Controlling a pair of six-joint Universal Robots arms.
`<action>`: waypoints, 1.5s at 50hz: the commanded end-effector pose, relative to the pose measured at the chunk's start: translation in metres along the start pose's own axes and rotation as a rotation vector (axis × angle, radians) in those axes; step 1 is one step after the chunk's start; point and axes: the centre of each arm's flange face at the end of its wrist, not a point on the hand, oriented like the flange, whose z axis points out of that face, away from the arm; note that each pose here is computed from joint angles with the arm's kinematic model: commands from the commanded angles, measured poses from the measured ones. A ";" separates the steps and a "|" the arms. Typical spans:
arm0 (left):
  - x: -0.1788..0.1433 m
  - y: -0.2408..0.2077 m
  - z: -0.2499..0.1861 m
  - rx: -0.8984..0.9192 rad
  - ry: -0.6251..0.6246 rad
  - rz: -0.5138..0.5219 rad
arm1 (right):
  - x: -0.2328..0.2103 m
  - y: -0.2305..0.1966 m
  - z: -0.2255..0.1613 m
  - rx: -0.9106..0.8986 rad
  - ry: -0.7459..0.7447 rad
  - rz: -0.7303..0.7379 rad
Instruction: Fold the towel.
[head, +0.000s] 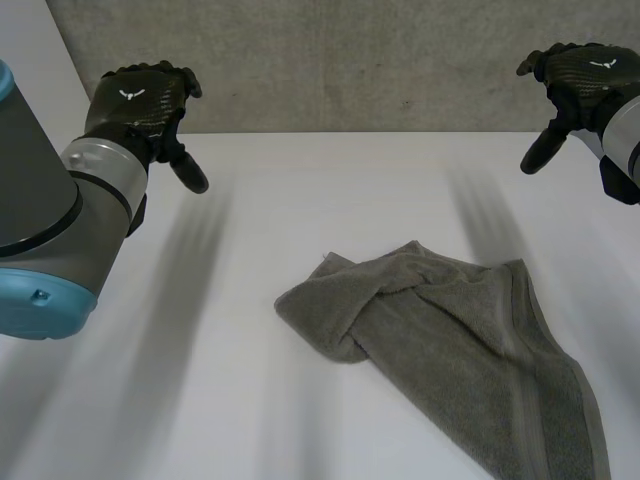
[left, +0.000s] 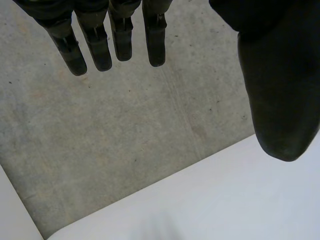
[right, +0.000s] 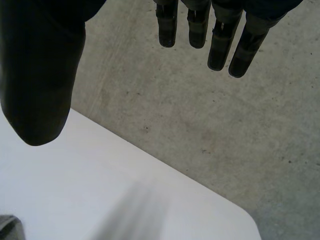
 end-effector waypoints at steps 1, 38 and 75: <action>0.009 0.016 0.001 -0.038 0.028 0.010 | -0.006 0.017 0.003 -0.075 -0.108 -0.160; 0.125 0.183 -0.023 -0.318 0.391 0.063 | -0.047 0.146 0.009 -0.554 -0.451 -0.389; 0.013 0.121 -0.004 -0.154 0.058 0.040 | -0.129 0.112 -0.002 -0.122 -0.682 -0.441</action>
